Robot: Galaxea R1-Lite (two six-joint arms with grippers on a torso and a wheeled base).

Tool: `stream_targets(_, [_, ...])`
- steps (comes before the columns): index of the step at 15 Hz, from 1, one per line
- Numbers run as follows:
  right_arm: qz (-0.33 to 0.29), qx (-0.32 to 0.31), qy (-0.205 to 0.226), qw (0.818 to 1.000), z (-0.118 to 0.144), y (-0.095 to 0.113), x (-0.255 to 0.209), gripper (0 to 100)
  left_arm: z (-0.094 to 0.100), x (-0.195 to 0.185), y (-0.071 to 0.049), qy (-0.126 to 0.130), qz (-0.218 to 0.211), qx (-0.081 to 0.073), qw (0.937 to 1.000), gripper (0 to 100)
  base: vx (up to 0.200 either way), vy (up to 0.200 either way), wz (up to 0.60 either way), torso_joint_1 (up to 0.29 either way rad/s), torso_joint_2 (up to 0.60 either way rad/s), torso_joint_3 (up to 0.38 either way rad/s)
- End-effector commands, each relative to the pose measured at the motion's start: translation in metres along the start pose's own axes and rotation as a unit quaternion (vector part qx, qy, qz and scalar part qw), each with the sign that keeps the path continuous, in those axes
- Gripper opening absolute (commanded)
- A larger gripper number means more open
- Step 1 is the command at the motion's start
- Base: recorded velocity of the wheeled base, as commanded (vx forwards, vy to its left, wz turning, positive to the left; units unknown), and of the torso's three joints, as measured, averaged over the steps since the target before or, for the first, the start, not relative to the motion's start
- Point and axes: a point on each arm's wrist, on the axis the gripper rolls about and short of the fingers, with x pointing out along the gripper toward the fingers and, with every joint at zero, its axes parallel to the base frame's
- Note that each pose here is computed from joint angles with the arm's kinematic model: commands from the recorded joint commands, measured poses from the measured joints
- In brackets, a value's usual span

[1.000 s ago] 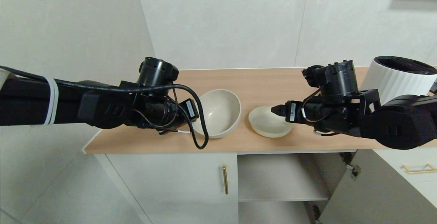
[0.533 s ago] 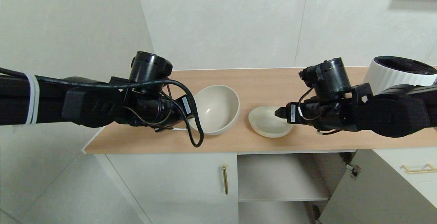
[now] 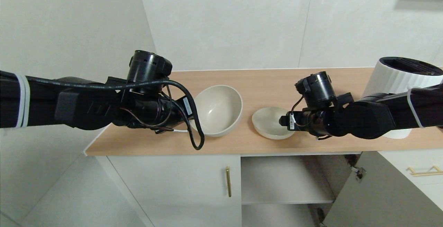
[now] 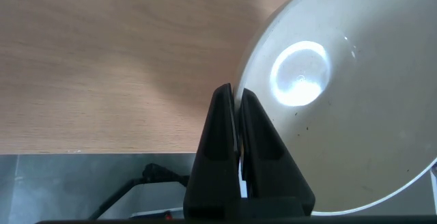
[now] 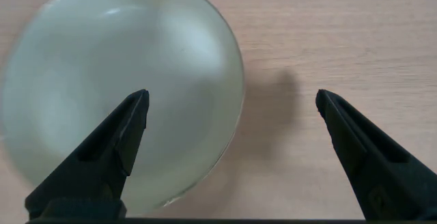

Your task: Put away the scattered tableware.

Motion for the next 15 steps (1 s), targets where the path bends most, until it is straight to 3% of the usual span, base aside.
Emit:
stream_targets(1, [-0.007,-0.001,0.008,1.000,-0.0045,-0.0007,0.0103,100,0.0002,-0.0010,0.0000,-0.001,0.000,-0.001,1.0000,0,0.000,0.000,0.00,0.000,0.00,0.000])
stream_targets(7, [-0.008,0.005,0.002,1.000,-0.0015,-0.0021,0.0140,100,0.0004,-0.0016,-0.0001,-0.001,-0.001,-0.001,1.0000,0,0.000,0.000,0.00,0.000,0.00,0.000])
stream_targets(8, [-0.008,0.006,0.003,1.000,-0.0022,-0.0018,0.0151,0,0.0004,-0.0016,-0.0001,-0.001,-0.001,-0.001,1.0000,0,0.000,0.000,0.00,0.000,0.00,0.000])
stream_targets(15, [-0.005,0.009,0.000,1.000,-0.0002,-0.0019,0.0133,0,-0.0005,-0.0009,-0.0002,0.000,0.000,0.000,1.0000,0,0.000,0.000,0.00,0.000,0.00,0.000])
